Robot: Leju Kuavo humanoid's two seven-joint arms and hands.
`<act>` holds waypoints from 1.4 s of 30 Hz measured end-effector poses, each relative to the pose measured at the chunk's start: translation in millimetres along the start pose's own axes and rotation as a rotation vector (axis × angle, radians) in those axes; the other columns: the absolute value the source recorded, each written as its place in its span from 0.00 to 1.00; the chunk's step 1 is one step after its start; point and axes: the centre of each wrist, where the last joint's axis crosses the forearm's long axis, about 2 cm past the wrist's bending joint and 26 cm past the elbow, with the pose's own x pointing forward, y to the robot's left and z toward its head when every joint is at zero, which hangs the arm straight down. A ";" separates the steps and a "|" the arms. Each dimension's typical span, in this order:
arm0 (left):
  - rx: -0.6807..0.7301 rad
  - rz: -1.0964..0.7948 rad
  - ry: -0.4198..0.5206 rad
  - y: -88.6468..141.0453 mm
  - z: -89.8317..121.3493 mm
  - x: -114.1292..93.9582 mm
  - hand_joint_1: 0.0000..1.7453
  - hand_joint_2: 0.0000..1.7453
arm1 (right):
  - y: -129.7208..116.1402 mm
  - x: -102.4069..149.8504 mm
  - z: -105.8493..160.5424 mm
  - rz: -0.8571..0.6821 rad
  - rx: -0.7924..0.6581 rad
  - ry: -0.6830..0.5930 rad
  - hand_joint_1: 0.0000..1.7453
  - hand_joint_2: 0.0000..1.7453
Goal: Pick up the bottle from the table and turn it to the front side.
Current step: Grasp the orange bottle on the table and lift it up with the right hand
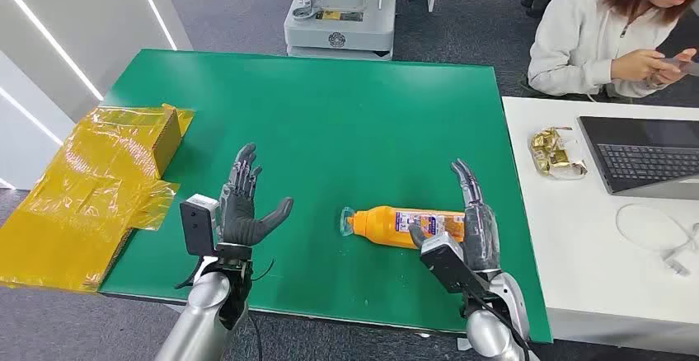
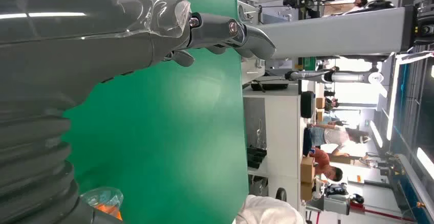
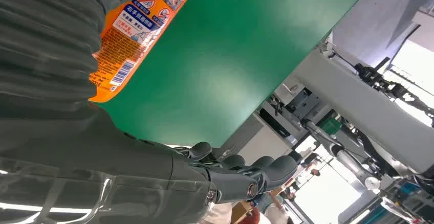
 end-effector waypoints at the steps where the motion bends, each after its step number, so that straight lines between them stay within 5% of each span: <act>1: 0.000 0.000 0.001 -0.2 0.1 -0.2 0.00 1.00 | -0.2 -0.4 0.1 0.003 0.001 0.002 0.00 1.00; 8: -0.024 0.014 0.010 -0.7 -4.4 -3.4 0.00 1.00 | -5.2 -5.8 -9.7 0.145 0.135 0.068 0.00 1.00; 20: -0.059 0.025 0.037 5.4 -4.8 -11.2 0.00 1.00 | -42.7 -44.1 -69.1 0.335 0.713 0.201 0.00 1.00; 36: -0.036 0.080 0.089 18.4 16.6 -21.5 0.00 1.00 | -78.4 -47.1 -125.6 0.586 1.000 0.293 0.02 1.00; 37: -0.035 0.079 0.092 18.7 17.7 -21.9 0.00 1.00 | -79.8 -47.2 -126.7 0.591 1.004 0.295 0.12 1.00; 40: -0.030 0.082 0.101 19.3 20.5 -22.7 0.00 1.00 | -82.6 -48.5 -127.7 0.590 1.008 0.305 0.83 1.00; 41: -0.028 0.083 0.104 19.4 21.5 -22.8 0.00 1.00 | -82.9 -49.5 -127.0 0.585 1.008 0.309 0.98 1.00; 42: -0.026 0.084 0.107 19.6 22.7 -22.8 0.00 1.00 | -83.3 -50.9 -125.9 0.581 1.005 0.311 1.00 1.00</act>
